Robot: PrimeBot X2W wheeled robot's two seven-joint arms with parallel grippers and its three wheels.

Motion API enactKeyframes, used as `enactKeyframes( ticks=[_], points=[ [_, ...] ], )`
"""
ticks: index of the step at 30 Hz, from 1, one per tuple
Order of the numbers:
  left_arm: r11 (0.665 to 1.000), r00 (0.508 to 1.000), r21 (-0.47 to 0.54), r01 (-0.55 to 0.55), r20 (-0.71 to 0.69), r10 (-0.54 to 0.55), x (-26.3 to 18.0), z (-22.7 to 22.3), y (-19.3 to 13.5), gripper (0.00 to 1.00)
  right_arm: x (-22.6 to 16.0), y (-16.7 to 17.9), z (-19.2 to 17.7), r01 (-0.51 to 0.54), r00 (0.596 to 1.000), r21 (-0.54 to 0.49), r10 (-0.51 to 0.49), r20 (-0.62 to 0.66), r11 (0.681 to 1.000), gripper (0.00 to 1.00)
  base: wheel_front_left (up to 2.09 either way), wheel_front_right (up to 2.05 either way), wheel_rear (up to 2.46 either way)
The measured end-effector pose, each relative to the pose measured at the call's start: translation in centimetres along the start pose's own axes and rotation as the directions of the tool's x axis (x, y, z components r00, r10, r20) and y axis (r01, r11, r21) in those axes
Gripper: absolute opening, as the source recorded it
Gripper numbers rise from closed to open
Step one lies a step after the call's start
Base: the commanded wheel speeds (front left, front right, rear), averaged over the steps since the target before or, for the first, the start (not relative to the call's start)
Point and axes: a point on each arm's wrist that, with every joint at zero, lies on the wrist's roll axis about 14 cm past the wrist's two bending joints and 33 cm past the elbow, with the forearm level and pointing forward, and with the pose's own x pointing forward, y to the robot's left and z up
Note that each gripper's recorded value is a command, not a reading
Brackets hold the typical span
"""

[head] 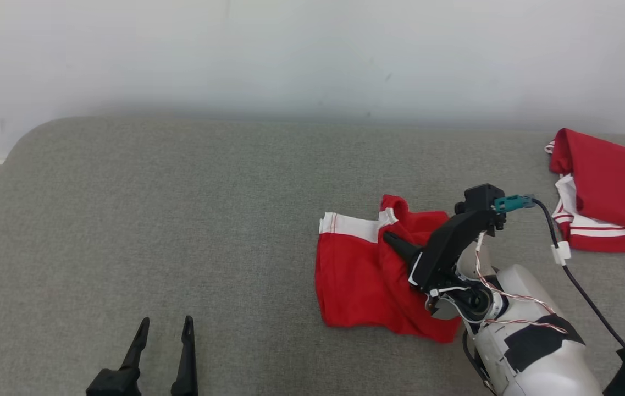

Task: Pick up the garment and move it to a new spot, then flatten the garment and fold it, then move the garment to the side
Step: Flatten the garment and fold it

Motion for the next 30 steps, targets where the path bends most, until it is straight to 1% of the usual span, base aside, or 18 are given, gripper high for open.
enactKeyframes(
  ticks=[8,15,18,19,20,21,22,25,30],
  points=[
    [1.000,1.000,-0.013,-0.013,-0.007,0.013,0.0,-0.2,0.1,1.00,2.3,0.8,-1.1,-0.002,0.998,-0.024,0.000,-0.055,1.000,0.00,0.00,0.00,0.00],
    [0.999,1.000,-0.020,-0.025,-0.019,0.025,-0.1,-0.6,0.3,1.00,3.8,1.7,-3.1,-0.024,0.995,-0.020,0.022,-0.097,1.000,0.00,0.00,0.00,0.00],
    [0.999,0.999,-0.026,-0.030,-0.020,0.030,-0.1,-0.6,0.4,1.00,4.2,1.6,-3.8,-0.018,0.995,-0.047,0.013,-0.103,0.999,0.00,0.00,0.00,0.00],
    [0.999,0.999,-0.026,-0.029,-0.021,0.029,-0.1,-0.6,0.4,1.00,4.3,1.7,-3.8,-0.018,0.995,-0.049,0.013,-0.101,0.999,0.14,0.00,0.00,0.00],
    [0.999,0.999,-0.027,-0.029,-0.020,0.028,-0.1,-0.6,0.4,1.00,4.3,1.8,-3.9,-0.021,0.994,-0.055,0.015,-0.104,0.998,0.33,0.00,0.00,0.00],
    [0.999,0.999,-0.027,-0.027,-0.019,0.027,-0.2,-0.5,0.3,1.00,4.2,2.0,-4.1,-0.023,0.995,-0.069,0.016,-0.102,0.997,0.83,0.00,0.00,0.00],
    [0.999,0.999,-0.027,-0.028,-0.016,0.028,-0.2,-0.5,0.3,1.00,4.2,2.2,-4.0,-0.027,0.996,-0.085,0.020,-0.091,0.996,1.00,0.00,0.00,0.00],
    [0.999,0.999,-0.027,-0.036,-0.015,0.036,-0.6,-0.4,0.5,1.00,3.9,3.0,-3.2,-0.040,0.998,-0.118,0.035,-0.048,0.992,1.00,0.00,0.00,0.00],
    [0.999,0.999,-0.018,-0.034,-0.003,0.034,-0.8,-0.1,0.5,1.00,3.0,4.4,-0.2,-0.057,0.995,-0.192,0.073,0.075,0.980,1.00,0.00,0.00,0.00]
  ],
)
